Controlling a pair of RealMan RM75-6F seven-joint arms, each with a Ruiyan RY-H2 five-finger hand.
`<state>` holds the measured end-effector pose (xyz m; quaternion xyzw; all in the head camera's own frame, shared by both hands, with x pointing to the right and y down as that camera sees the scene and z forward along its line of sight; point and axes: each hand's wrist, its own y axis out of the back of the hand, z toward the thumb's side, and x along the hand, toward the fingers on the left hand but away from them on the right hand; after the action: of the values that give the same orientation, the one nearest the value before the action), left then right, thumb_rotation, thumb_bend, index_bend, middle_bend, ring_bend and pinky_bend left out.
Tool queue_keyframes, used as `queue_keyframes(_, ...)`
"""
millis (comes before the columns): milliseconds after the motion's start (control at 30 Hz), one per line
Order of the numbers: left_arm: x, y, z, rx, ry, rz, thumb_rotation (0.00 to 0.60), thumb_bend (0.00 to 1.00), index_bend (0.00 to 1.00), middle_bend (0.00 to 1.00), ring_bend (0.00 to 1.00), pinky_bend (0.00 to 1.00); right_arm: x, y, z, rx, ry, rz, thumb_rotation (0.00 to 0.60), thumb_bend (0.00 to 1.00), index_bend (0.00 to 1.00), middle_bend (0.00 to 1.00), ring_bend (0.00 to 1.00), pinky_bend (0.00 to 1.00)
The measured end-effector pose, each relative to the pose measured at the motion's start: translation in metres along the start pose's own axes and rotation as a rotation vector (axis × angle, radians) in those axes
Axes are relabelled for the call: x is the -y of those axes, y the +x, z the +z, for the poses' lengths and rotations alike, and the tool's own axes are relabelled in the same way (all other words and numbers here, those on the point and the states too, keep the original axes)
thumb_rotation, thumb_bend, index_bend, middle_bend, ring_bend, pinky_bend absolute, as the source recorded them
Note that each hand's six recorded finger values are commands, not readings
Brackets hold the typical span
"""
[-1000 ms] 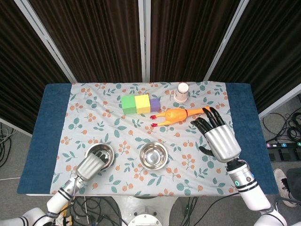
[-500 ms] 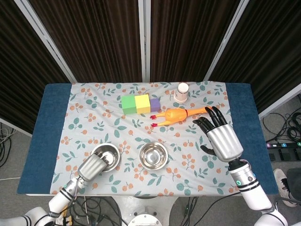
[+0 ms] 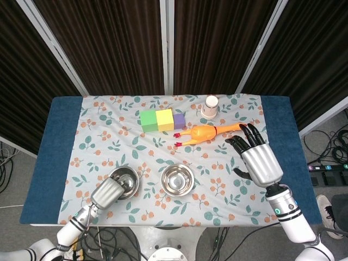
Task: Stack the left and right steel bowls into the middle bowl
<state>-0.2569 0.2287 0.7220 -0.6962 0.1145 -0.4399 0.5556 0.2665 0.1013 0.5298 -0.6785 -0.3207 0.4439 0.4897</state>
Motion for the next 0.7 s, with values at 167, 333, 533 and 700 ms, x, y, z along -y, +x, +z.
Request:
queue_keyframes(167, -0.007, 0.003, 0.001, 0.003, -0.014, 0.017, 0.600, 0.32, 0.72, 0.74, 0.62, 0.71, -0.003, 0.000, -0.001, 0.003, -0.004, -0.013, 0.600, 0.00, 0.24, 0.28, 0.03, 0.00)
queue_keyframes(333, -0.023, 0.017, 0.008, 0.034, -0.007, 0.046, 0.600, 0.32, 0.72, 0.74, 0.62, 0.71, -0.011, 0.000, 0.000, 0.005, -0.010, -0.035, 0.600, 0.00, 0.24, 0.28, 0.03, 0.00)
queue_keyframes(533, -0.051, 0.048, 0.030, 0.108, 0.011, 0.089, 0.600, 0.32, 0.72, 0.74, 0.62, 0.71, -0.029, 0.004, 0.000, 0.009, -0.016, -0.084, 0.600, 0.00, 0.24, 0.28, 0.03, 0.00)
queue_keyframes(700, -0.073, 0.072, 0.057, 0.167, -0.001, 0.121, 0.600, 0.32, 0.72, 0.74, 0.62, 0.71, -0.042, 0.009, -0.005, 0.024, -0.040, -0.120, 0.600, 0.00, 0.24, 0.28, 0.03, 0.00)
